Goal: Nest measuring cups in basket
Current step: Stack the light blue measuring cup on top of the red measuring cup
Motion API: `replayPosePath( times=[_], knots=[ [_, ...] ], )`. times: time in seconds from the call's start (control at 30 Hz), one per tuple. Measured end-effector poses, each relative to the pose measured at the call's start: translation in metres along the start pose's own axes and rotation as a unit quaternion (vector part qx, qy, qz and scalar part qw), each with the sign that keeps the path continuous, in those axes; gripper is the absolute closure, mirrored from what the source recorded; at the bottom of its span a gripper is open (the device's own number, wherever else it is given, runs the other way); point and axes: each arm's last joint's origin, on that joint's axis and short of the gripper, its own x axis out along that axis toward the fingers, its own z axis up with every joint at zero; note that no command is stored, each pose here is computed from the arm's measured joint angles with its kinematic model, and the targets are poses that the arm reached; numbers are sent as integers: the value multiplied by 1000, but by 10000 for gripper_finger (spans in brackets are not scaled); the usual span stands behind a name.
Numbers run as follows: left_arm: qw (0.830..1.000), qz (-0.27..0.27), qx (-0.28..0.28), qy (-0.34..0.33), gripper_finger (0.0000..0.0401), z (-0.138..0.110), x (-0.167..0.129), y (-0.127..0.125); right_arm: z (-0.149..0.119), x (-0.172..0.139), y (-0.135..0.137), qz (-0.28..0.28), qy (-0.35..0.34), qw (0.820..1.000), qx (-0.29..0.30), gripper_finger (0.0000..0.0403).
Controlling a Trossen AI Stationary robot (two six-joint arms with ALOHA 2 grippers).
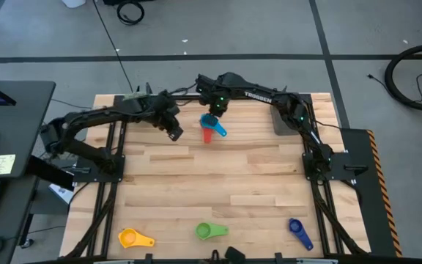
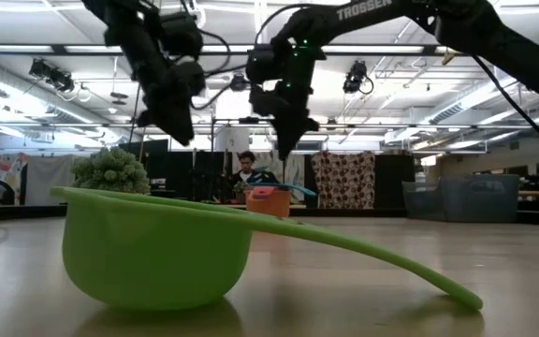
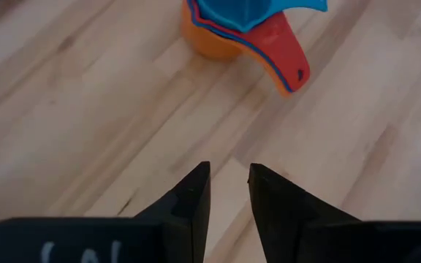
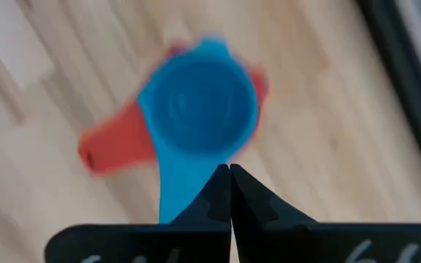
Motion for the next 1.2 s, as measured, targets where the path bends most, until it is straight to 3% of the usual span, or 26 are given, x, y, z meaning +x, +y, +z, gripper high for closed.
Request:
replayPosePath(
  times=[0.23, 0.43, 0.77, 1.2],
  knots=[
    [999, -38, -13, 12, 300, 10, 50, 0, -10, 10, -9, 0, 52, 999, 10, 402],
    [997, -62, -14, 41, 300, 7, 85, 1, -20, 35, -19, 7, 94, 996, 10, 402],
    [997, -75, -1, 16, 300, 11, 112, 1, -32, 68, -23, 48, 115, 992, 5, 402],
    [994, -99, 50, 18, 300, 8, 135, 4, -32, 73, -18, 95, 111, 989, -6, 402]
  ],
)
